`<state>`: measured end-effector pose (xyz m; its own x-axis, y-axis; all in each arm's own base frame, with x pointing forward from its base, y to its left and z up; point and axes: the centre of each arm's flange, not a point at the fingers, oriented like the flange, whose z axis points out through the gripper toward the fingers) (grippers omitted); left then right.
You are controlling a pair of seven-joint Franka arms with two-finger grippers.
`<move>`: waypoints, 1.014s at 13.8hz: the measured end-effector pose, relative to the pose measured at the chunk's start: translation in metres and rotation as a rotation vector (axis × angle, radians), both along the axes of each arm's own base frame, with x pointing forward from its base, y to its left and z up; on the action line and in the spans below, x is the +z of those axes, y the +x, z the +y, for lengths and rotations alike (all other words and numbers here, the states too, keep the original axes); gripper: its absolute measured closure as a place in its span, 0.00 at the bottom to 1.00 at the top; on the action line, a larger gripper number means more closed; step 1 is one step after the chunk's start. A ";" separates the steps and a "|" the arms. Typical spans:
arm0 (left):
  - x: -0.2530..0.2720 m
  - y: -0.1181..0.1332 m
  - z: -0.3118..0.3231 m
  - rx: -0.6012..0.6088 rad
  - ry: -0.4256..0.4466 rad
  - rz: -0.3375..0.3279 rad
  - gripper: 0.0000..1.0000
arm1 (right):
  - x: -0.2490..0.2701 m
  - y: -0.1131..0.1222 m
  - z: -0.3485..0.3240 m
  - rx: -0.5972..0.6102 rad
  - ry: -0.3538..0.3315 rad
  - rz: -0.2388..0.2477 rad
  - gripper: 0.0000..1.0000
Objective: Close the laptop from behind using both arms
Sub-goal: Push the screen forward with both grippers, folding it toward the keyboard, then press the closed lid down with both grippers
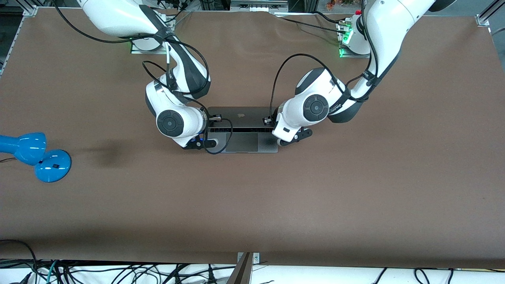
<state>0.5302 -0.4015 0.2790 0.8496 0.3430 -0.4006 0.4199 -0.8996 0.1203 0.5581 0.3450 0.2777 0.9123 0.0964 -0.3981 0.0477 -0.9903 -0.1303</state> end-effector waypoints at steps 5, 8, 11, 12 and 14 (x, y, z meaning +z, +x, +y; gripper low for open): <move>-0.012 0.008 0.000 0.025 -0.013 -0.009 0.99 | -0.013 0.007 -0.002 0.000 0.010 -0.012 0.90; -0.023 0.010 0.004 0.010 0.011 -0.020 0.99 | -0.019 0.010 -0.002 -0.004 0.016 -0.023 0.90; -0.030 0.011 0.003 0.015 0.006 -0.027 0.99 | -0.027 0.015 -0.003 -0.008 0.020 -0.030 0.90; -0.032 0.011 0.003 0.017 0.005 -0.028 0.99 | -0.029 0.016 -0.003 -0.009 0.023 -0.034 0.90; -0.035 0.012 0.003 0.019 0.007 -0.029 0.99 | -0.035 0.019 -0.003 -0.012 0.028 -0.043 0.90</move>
